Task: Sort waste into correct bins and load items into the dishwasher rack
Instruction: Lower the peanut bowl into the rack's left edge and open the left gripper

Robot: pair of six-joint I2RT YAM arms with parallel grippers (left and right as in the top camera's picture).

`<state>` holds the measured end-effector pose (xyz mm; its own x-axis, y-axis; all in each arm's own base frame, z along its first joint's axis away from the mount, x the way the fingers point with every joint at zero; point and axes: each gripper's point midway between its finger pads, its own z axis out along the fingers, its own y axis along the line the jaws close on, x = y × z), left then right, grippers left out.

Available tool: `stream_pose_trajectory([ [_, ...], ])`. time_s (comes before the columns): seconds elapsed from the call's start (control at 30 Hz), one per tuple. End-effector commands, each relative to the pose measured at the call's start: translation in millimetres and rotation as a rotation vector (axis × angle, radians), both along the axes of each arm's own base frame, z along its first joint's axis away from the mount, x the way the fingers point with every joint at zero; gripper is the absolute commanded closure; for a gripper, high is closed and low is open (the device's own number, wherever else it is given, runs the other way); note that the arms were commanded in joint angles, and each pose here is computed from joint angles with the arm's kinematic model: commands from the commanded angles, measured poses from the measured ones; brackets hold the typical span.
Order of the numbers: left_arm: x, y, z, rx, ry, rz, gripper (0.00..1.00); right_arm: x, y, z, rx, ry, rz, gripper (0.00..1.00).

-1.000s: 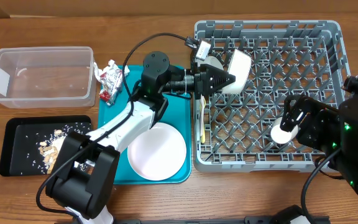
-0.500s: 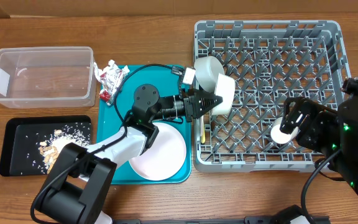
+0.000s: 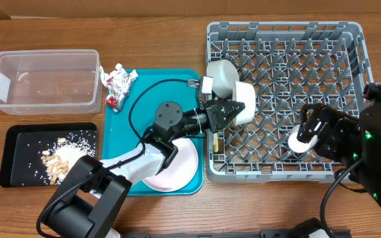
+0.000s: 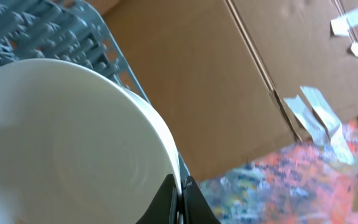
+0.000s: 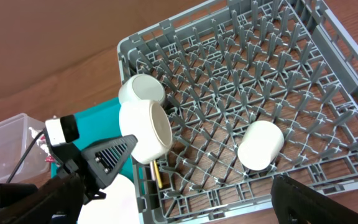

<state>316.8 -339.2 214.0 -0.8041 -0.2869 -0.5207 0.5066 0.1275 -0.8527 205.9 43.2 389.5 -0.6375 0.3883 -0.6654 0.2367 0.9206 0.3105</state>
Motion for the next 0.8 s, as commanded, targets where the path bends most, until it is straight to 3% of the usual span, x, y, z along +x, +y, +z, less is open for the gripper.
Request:
stream_pose_trajectory([
  [0.0,4,3,4,-0.014,0.003,0.038,0.96,-2,-1,3,0.005,-0.011,0.002,0.0],
  [0.77,-3,-7,-30,0.013,0.014,-0.054,0.96,-4,-1,1,0.003,0.0,0.005,0.0],
])
